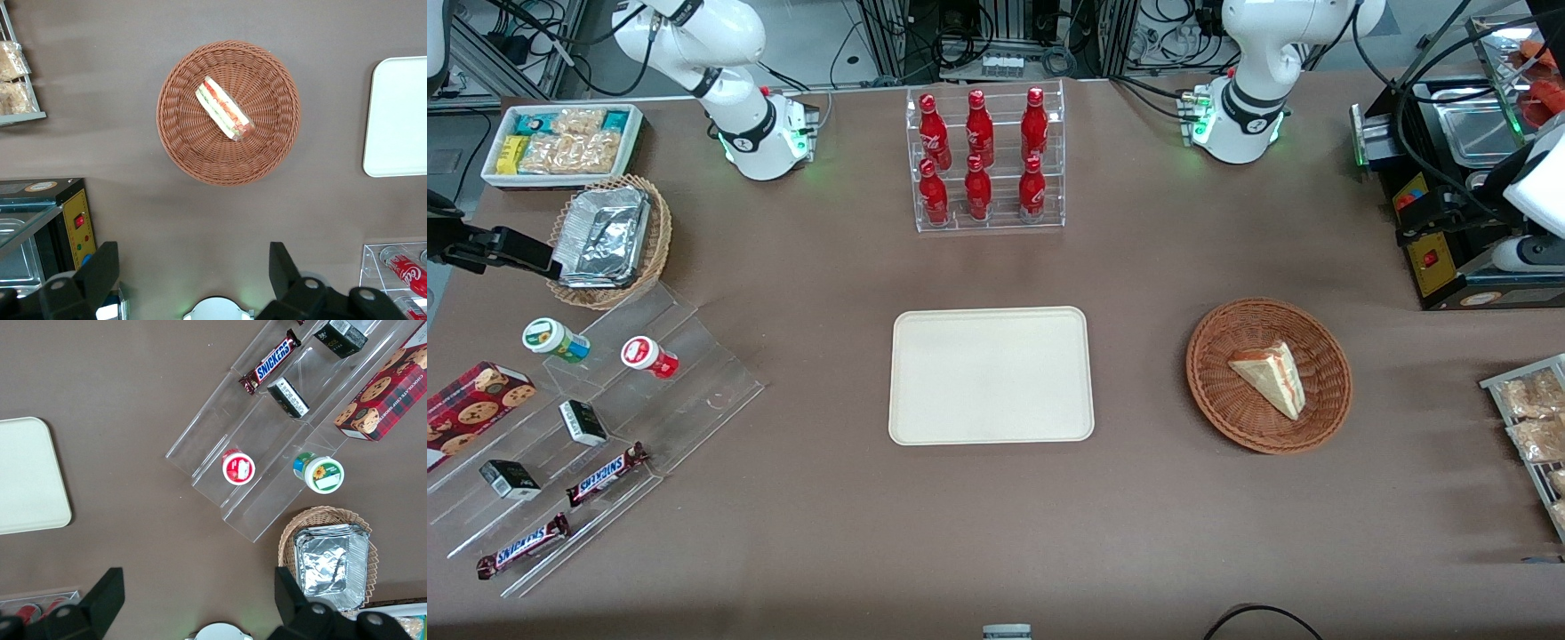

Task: Place sandwich from basket to tray

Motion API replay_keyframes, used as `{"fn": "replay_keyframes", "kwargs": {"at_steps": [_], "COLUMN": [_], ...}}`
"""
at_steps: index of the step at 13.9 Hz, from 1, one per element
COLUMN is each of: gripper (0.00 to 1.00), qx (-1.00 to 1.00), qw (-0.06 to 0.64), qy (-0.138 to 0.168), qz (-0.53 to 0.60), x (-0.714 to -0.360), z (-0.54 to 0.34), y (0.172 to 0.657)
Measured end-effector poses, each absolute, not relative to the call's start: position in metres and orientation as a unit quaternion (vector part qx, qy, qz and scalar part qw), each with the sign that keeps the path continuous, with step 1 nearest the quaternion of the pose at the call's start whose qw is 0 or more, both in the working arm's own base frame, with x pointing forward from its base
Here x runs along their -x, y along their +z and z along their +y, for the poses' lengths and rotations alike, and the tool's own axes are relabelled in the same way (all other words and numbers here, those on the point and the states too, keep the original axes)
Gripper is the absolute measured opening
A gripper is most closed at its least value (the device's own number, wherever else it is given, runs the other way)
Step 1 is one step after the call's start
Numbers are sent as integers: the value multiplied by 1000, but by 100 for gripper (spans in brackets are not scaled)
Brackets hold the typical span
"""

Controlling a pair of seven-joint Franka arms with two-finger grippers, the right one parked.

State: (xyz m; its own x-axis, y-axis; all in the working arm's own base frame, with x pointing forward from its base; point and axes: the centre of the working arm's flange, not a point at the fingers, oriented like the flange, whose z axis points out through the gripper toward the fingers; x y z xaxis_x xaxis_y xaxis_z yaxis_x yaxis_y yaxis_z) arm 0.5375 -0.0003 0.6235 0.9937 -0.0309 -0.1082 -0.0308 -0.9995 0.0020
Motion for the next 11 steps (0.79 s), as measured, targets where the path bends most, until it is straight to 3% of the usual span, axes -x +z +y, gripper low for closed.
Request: {"fn": "replay_keyframes", "kwargs": {"at_steps": [6, 11], "gripper": [100, 100], "qx": [-998, -998], "qw": [-8, -14], "qy": [-70, -63], "qz": [-10, 26], "x": [-542, -563], "z": [2, -5], "y": [608, 520]}}
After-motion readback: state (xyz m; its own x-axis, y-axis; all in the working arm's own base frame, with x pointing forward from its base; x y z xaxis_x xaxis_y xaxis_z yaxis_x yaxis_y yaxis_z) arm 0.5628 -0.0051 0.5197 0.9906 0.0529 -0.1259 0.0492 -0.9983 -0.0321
